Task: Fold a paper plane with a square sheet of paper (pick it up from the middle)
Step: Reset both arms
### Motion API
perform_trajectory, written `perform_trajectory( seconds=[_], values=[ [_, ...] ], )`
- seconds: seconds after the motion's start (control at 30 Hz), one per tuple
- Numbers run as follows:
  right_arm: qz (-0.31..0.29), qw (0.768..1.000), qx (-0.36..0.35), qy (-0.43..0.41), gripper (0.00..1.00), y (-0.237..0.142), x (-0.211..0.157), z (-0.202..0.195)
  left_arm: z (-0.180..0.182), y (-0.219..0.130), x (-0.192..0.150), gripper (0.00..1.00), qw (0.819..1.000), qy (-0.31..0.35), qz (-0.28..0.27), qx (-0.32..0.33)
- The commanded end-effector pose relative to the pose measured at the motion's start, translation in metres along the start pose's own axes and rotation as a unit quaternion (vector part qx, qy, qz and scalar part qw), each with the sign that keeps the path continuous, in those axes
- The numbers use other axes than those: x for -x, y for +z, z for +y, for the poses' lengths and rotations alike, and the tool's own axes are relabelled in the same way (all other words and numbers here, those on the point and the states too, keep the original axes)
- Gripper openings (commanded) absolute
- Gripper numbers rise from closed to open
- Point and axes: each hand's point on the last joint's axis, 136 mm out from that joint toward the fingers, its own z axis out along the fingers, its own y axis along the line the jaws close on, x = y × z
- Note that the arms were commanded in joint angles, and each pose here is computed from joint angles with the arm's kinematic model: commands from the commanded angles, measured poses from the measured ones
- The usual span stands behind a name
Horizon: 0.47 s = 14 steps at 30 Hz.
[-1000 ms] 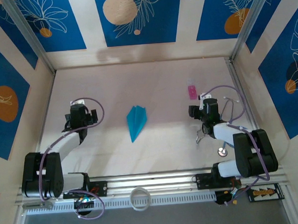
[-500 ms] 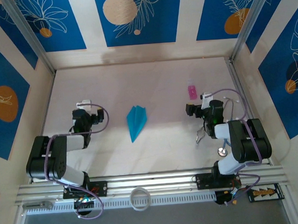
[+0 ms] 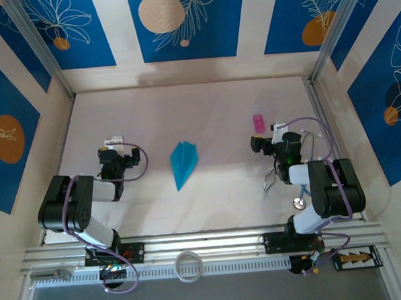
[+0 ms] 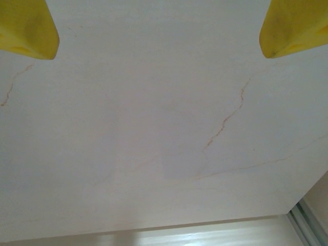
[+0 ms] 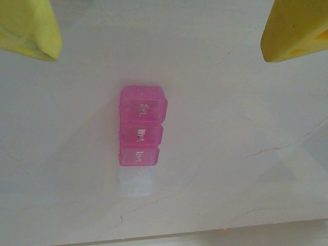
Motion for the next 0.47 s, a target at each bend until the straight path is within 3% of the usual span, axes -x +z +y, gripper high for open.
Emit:
perform_trajectory(
  seconds=[0.0,0.43],
  values=[
    [-0.017,1.000,-0.005,-0.002,0.99,0.0003,0.0104,-0.0007,0.0009,0.0008,0.0119,1.00,1.000,0.003,-0.022,0.008],
    [-0.019,1.000,-0.009,-0.005,0.99,-0.0002,0.0103,-0.0005,0.0006,0.0008,0.0111,1.00,1.000,0.004,-0.021,0.006]
  ],
)
